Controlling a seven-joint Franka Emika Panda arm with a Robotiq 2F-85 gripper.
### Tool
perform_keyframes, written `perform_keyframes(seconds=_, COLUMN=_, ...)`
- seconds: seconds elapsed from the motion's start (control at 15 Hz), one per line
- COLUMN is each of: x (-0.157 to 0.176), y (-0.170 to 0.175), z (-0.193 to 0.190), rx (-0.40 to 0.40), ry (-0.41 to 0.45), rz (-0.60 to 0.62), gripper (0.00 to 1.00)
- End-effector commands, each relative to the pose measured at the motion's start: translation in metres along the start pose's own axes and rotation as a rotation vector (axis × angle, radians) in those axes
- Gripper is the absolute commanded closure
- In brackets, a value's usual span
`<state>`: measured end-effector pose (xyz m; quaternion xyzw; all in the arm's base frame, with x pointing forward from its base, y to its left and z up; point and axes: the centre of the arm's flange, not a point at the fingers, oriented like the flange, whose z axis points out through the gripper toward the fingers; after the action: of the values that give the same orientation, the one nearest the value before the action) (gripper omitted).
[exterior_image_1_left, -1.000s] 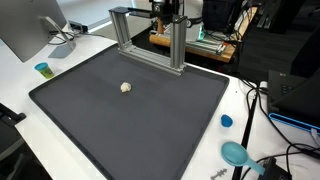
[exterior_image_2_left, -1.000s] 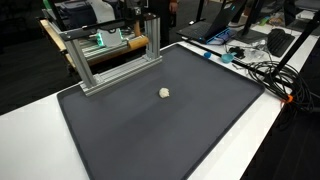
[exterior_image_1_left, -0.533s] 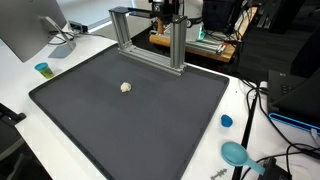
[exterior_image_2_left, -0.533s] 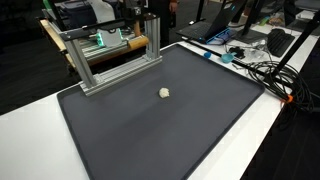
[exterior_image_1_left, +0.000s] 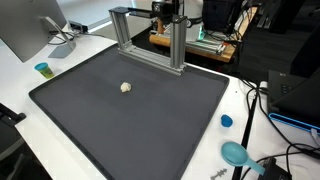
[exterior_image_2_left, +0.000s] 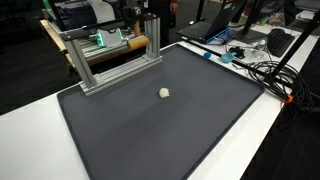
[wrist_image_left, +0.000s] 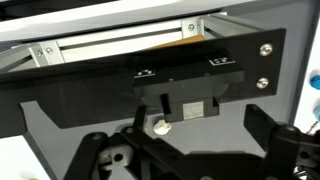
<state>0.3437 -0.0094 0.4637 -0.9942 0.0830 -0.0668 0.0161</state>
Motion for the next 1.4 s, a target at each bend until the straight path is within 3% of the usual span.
perform_keyframes(seconds=0.0, x=-0.016, y=-0.006, z=0.007, rx=0.017, ry=0.022, rz=-0.018, gripper=0.02)
perform_keyframes(seconds=0.4, x=-0.023, y=-0.022, z=0.025, rx=0.009, ry=0.036, rz=-0.054, gripper=0.05)
perform_keyframes(seconds=0.6, x=-0.022, y=-0.023, z=0.019, rx=0.003, ry=0.044, rz=-0.070, gripper=0.00)
perform_keyframes(seconds=0.8, x=-0.019, y=-0.024, z=0.014, rx=0.005, ry=0.061, rz=-0.064, gripper=0.04)
perform_keyframes(seconds=1.33, x=-0.006, y=-0.029, z=0.013, rx=-0.009, ry=0.131, rz=-0.079, gripper=0.00)
